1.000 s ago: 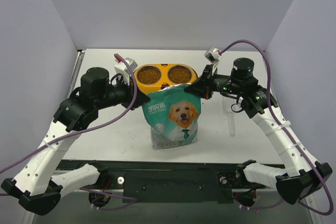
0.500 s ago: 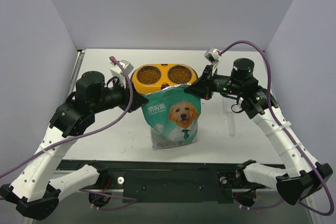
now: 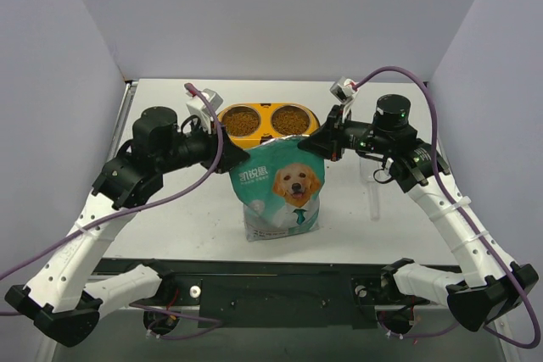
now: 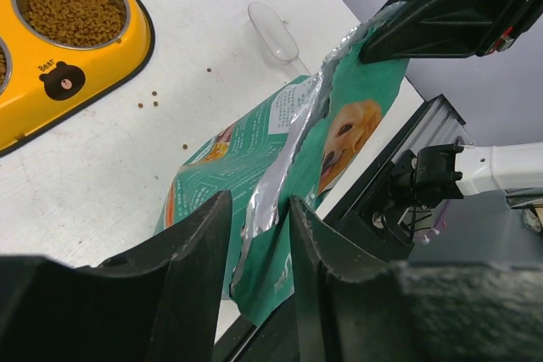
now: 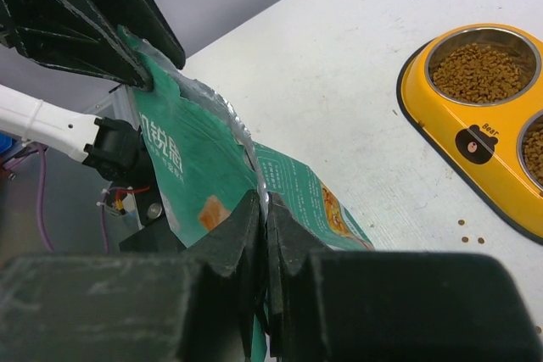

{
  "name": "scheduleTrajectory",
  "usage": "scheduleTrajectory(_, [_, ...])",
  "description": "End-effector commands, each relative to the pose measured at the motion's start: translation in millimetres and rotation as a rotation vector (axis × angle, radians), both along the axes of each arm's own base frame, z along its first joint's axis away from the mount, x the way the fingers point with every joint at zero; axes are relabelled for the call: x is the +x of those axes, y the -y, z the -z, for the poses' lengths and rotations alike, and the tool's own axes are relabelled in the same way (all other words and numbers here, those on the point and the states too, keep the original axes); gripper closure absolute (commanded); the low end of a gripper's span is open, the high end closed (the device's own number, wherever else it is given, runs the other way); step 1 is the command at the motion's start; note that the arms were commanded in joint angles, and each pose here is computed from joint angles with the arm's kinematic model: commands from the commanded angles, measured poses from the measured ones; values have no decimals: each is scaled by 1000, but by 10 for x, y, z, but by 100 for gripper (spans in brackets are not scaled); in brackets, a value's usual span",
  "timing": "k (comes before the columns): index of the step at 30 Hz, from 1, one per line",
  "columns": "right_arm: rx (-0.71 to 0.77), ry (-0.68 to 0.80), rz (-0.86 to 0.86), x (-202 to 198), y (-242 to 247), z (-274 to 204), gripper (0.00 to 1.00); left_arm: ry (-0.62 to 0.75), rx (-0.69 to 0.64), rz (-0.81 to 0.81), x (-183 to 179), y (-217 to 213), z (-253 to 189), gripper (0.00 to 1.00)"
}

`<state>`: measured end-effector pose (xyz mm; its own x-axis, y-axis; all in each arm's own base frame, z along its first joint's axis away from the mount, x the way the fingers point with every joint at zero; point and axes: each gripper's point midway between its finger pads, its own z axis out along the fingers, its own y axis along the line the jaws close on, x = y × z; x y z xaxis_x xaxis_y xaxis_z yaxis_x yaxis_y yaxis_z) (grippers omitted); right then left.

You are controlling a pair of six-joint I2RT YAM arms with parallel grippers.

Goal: Serve the pet food

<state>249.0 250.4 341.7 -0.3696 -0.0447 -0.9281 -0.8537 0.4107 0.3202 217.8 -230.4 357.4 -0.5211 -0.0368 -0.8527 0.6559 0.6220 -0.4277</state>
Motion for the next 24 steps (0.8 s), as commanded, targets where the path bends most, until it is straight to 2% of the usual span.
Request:
scheduleTrajectory(1, [54,151,-12,-32,4,-417,100,71,-62,32,88,117,-292,56])
scheduleTrajectory(6, [52,149,-14,-44,1,-416,100,62,-89,71,115,226,-276,59])
scheduleTrajectory(7, [51,151,-11,-48,8,-419,100,65,-94,78,110,240,-289,62])
scheduleTrajectory(10, [40,155,-4,-49,32,-399,100,90,-90,80,89,211,-333,100])
scheduleTrajectory(14, [42,157,9,-40,94,-409,100,171,-110,58,27,110,-438,100])
scheduleTrajectory(17, [43,151,0,-53,87,-409,100,162,-123,79,-13,133,-461,100])
scheduleTrajectory(18, [51,153,-5,-60,80,-435,100,144,-128,87,-2,168,-444,95])
scheduleTrajectory(20, [55,147,-12,-60,61,-433,100,126,-134,115,0,239,-432,76])
scheduleTrajectory(22, [53,144,-20,-72,46,-437,100,130,-125,117,25,298,-435,64])
scheduleTrajectory(24, [46,144,-23,-77,42,-433,100,134,-109,127,47,354,-450,60])
